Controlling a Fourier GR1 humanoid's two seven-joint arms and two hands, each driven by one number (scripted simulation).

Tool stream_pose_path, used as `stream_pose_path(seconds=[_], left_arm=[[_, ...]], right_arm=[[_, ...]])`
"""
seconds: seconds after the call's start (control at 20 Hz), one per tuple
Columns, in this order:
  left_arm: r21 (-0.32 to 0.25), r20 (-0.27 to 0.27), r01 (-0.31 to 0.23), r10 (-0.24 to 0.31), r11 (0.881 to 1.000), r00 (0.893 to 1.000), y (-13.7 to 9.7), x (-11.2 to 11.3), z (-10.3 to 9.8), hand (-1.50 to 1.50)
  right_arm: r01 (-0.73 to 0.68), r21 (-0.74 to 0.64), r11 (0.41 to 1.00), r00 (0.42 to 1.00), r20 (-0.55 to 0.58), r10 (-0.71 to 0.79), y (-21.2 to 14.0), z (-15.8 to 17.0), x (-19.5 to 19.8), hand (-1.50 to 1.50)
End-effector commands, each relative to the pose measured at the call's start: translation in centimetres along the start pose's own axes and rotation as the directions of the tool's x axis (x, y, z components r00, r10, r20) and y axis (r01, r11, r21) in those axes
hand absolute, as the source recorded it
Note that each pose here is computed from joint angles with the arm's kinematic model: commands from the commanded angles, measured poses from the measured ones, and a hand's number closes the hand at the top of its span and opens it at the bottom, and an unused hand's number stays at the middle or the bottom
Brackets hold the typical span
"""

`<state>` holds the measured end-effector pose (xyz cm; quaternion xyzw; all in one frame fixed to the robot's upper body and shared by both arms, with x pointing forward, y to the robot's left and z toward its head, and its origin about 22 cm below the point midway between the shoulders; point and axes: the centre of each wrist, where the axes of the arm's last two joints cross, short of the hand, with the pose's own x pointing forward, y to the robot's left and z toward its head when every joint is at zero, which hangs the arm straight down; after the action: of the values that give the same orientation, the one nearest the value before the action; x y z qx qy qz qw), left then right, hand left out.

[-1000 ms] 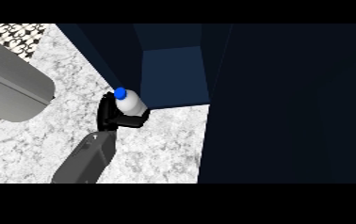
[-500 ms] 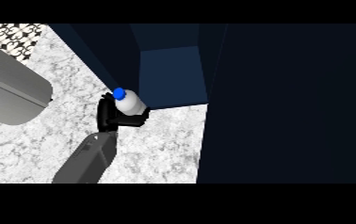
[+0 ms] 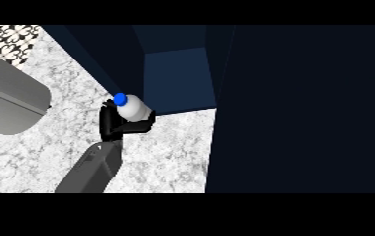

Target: Pick up the bottled water, place it into the cabinet and close the cabinet

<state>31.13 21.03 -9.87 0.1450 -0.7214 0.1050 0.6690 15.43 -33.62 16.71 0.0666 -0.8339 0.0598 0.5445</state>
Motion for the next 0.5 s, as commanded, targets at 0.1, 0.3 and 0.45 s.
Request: stream_pose_path(seconds=[0.1, 0.3, 0.45], left_arm=[[-0.104, 0.009, -0.189, 0.191, 0.977, 0.982, -9.3, 6.5, -3.0, 1.5], [-0.088, 0.034, -0.179, 0.182, 0.98, 0.983, -8.4, 6.7, -3.7, 1.5], [-0.083, 0.044, -0.14, 0.144, 0.987, 0.989, -8.1, 6.5, -3.8, 1.5]], right_arm=[[0.007, 0.015, 1.0, 1.0, 0.022, -0.007, -0.4, -0.2, 0.1, -1.5], [-0.003, 0.006, 1.0, 1.0, 0.016, 0.003, -1.4, -0.6, -0.1, -1.5], [0.002, 0.031, 1.0, 1.0, 0.02, -0.003, -1.0, -0.8, -0.1, -1.5]])
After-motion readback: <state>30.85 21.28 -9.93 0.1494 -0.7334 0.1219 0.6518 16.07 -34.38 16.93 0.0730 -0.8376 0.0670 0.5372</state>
